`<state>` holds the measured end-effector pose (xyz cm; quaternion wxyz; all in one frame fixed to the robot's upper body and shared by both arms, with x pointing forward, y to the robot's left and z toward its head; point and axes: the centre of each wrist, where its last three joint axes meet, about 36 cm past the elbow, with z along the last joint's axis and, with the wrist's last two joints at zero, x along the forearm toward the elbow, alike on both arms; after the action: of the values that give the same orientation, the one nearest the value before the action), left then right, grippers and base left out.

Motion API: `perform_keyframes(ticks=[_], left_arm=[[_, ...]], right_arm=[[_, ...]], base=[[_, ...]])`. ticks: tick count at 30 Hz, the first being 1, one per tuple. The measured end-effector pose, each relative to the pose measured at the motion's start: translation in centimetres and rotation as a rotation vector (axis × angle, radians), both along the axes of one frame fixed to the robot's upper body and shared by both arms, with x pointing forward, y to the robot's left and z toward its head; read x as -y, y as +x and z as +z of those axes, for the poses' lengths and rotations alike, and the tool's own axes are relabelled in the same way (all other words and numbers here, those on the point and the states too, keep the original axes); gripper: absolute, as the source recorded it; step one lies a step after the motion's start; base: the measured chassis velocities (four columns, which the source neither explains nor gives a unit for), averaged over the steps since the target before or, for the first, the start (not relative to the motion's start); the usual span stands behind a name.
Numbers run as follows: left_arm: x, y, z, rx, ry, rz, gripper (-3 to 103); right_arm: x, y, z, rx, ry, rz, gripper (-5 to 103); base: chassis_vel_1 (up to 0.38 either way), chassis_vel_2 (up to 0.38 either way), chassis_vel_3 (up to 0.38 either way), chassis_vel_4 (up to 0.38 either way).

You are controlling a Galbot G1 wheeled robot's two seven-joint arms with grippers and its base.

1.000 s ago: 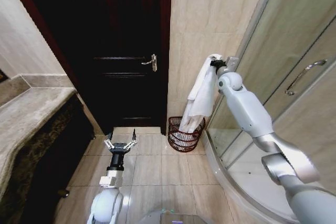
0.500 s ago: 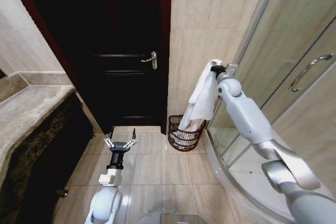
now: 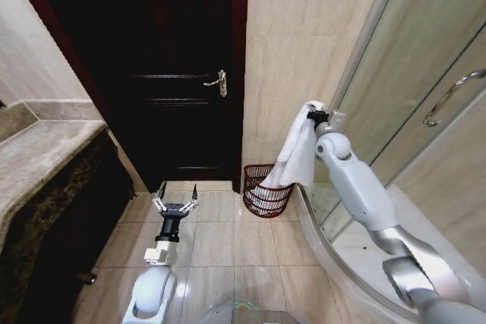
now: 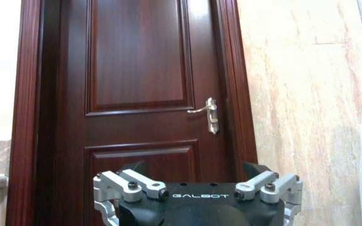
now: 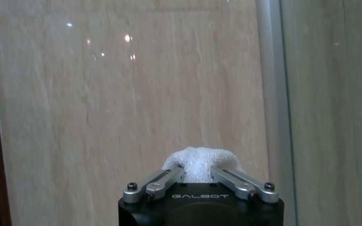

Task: Discard the used towel into the hamper.

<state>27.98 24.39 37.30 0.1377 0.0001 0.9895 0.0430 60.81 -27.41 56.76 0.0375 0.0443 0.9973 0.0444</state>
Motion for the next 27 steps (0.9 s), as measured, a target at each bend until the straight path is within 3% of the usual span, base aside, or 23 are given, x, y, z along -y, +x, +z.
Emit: perform_keyframes(ticks=[10, 22, 24, 27], left_arm=[[0.1, 0.0, -0.2, -0.008, 0.004, -0.016, 100], [0.1, 0.1, -0.4, -0.009, 0.008, -0.022, 100], [0.0, 0.1, -0.4, -0.006, 0.009, -0.022, 100], [0.1, 0.1, -0.4, -0.006, 0.009, -0.024, 100]], right_arm=[[0.7, -2.2, -2.8, -0.019, -0.015, -0.010, 2], [-0.3, -4.8, -2.7, 0.014, -0.039, 0.013, 2], [-1.4, -8.4, -3.0, 0.015, -0.040, 0.031, 2], [-1.7, -10.3, -3.3, 0.024, -0.043, 0.034, 2]], base=[[0.000, 0.000, 0.000, 0.000], [-0.019, 0.026, 0.022, -0.023], [-0.024, 0.027, 0.026, -0.014], [0.000, 0.000, 0.000, 0.000]])
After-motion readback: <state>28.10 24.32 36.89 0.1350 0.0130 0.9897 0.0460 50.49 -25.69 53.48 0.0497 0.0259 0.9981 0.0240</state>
